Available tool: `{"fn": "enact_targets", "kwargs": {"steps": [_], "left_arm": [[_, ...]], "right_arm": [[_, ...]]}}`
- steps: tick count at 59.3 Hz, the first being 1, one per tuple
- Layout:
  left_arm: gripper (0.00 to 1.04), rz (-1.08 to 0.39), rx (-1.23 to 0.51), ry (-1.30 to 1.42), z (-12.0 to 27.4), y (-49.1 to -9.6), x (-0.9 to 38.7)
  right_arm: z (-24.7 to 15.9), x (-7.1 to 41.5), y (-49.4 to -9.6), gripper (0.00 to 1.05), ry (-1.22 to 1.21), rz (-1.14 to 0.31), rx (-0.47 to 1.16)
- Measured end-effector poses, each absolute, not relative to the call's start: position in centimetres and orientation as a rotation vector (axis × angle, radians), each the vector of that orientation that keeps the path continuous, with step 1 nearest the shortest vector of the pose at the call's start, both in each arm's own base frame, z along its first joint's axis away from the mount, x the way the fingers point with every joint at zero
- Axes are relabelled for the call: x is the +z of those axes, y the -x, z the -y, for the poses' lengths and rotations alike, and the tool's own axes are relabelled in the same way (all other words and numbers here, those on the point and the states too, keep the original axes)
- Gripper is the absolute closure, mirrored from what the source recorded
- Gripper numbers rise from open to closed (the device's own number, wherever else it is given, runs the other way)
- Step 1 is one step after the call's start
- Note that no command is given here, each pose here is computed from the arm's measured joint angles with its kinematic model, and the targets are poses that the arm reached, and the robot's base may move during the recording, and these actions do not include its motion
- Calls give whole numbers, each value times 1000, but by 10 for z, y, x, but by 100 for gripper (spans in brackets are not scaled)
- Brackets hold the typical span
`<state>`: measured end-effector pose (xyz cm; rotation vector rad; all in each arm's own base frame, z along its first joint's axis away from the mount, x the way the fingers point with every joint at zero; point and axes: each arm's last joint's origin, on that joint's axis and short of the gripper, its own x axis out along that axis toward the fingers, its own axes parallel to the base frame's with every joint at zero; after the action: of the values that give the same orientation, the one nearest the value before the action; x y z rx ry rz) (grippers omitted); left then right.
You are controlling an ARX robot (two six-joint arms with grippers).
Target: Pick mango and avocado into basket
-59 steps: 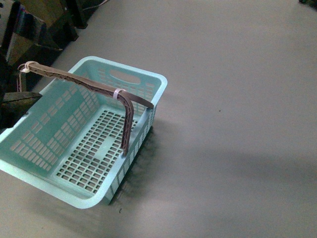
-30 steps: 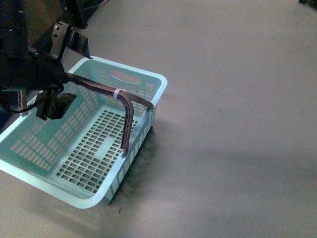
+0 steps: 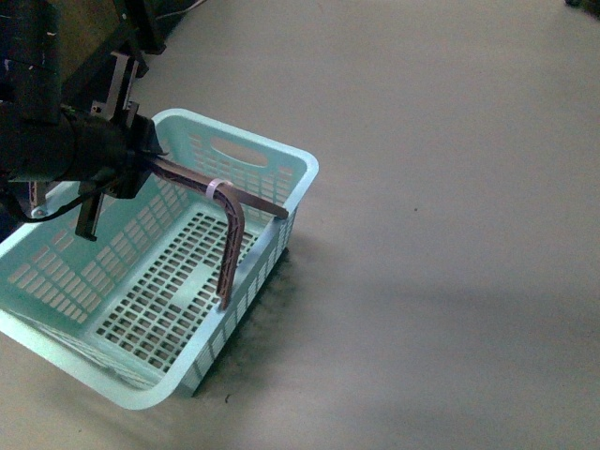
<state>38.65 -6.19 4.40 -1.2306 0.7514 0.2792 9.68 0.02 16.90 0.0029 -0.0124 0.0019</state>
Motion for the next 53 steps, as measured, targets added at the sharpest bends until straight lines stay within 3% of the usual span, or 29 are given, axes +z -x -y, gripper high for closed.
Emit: {"fn": "enact_targets", "kwargs": {"steps": [15, 42, 53], "left_arm": [[97, -747, 310, 1277, 58, -357, 77], [98, -525, 225, 1461, 23, -271, 221], [98, -402, 222, 1510, -3, -211, 282]], "right_arm": [[0, 169, -97, 9, -3, 12, 2], [0, 169, -97, 9, -2, 12, 2], [0, 169, -97, 9, -3, 12, 2]]}}
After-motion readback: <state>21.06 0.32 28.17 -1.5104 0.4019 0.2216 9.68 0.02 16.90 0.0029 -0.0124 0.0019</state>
